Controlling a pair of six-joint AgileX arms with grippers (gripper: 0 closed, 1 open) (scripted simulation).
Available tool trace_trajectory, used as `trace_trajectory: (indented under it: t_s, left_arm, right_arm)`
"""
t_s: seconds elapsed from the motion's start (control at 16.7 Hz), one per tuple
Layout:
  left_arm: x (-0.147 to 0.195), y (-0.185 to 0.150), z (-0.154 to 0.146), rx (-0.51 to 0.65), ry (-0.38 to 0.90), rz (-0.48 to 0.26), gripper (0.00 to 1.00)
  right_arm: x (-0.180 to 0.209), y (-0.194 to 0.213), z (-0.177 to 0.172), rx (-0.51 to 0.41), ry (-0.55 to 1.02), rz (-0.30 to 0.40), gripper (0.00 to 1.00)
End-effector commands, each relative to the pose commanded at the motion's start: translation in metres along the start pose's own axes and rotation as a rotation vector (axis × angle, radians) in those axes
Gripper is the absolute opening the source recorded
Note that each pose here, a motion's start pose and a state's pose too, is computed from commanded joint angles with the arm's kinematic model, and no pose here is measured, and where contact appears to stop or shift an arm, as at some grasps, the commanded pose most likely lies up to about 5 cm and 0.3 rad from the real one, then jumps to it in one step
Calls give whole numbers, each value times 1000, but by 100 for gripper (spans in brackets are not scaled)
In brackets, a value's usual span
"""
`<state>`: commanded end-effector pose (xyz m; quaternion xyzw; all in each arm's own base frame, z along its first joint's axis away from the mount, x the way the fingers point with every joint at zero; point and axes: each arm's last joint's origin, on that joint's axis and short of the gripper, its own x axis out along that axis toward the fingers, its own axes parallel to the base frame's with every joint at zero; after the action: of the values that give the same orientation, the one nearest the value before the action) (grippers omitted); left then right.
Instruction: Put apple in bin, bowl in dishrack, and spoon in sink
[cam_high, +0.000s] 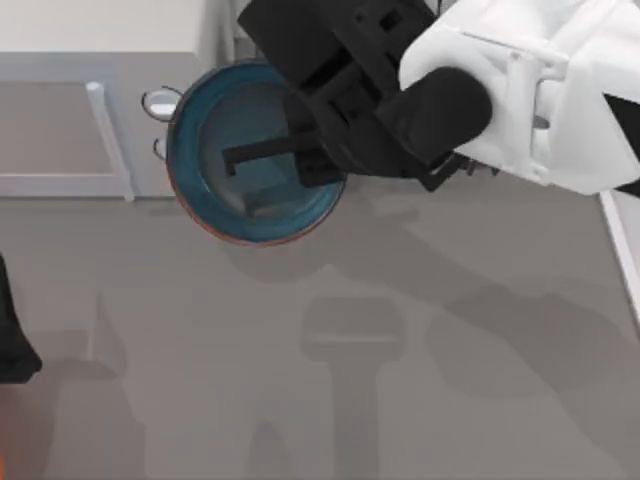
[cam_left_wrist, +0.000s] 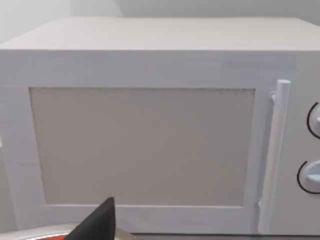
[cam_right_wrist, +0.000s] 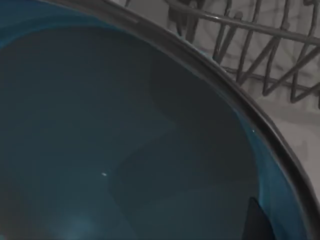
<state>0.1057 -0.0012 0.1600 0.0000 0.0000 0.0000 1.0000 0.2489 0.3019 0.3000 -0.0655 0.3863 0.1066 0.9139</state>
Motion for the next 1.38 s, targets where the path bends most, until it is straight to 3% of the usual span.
trace_trajectory:
  t_s: [0.24,0.48,0.66,0.84,1.2,1.38]
  left_arm:
    - [0,0,0,0,0,0,100]
    - [0,0,0,0,0,0,100]
    - [0,0,0,0,0,0,100]
    - [0,0,0,0,0,0,100]
    - [0,0,0,0,0,0,100]
    - [0,0,0,0,0,0,100]
  right_arm:
    - [-25,9,4,-52,-216,4,0]
    - [-82,-6,35,81,-586,-88,0]
    - [-121,-22,40,149,-751,-184,0]
    - [-135,-25,30,142,-793,-227,0]
    - [-134,-25,30,142,-795,-232,0]
    - [-108,-19,37,144,-794,-236,0]
